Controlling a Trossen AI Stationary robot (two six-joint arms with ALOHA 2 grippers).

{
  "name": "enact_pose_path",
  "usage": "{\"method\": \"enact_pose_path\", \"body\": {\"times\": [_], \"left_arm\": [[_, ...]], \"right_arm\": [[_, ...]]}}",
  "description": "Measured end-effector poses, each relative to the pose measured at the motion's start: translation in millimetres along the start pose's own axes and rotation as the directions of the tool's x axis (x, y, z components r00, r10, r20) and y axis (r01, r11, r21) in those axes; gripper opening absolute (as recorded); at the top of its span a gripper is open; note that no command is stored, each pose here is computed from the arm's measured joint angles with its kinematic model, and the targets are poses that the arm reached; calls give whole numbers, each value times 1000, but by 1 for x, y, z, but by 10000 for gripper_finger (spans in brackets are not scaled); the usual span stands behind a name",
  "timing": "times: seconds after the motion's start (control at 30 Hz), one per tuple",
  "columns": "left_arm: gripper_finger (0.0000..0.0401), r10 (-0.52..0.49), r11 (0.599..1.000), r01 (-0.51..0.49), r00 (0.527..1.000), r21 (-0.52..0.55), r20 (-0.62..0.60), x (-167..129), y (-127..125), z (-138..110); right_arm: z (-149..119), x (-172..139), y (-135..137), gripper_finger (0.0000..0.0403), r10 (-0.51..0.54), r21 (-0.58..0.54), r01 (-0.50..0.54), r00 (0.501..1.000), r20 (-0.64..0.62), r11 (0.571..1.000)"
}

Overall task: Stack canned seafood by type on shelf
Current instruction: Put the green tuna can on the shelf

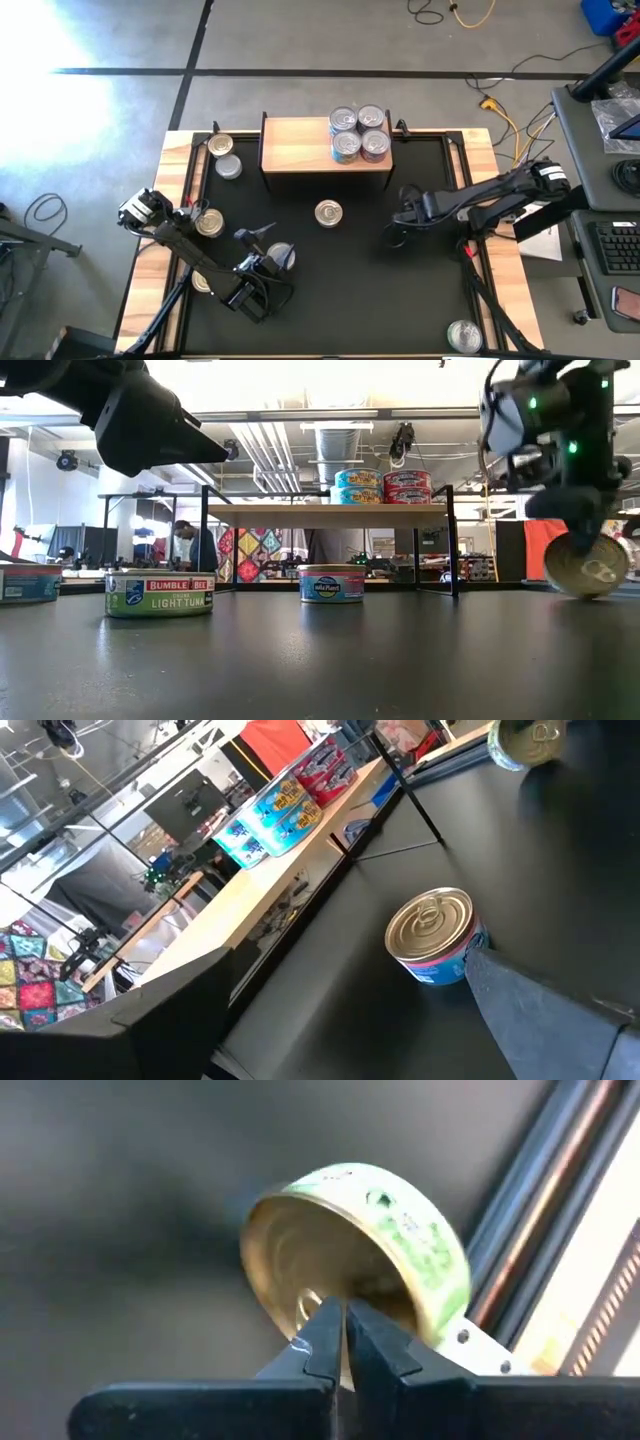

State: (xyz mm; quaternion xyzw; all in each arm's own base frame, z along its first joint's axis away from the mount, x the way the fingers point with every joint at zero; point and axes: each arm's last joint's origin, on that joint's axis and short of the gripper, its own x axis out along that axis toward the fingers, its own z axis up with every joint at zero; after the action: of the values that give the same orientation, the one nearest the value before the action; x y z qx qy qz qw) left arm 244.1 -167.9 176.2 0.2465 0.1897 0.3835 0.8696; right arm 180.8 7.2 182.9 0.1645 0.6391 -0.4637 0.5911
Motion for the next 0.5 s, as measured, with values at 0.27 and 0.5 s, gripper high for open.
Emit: {"method": "enact_pose_path", "body": {"times": [0.27, 0.5], "left_arm": [[381, 2, 1000, -2, 1000, 4, 0, 0, 0, 0], [381, 2, 1000, -2, 1000, 5, 1, 0, 0, 0]], "right_arm": [[6, 10, -10, 13, -50, 60, 49, 999, 8, 997], [22, 18, -22, 13, -120, 95, 113, 991, 66, 989]]}}
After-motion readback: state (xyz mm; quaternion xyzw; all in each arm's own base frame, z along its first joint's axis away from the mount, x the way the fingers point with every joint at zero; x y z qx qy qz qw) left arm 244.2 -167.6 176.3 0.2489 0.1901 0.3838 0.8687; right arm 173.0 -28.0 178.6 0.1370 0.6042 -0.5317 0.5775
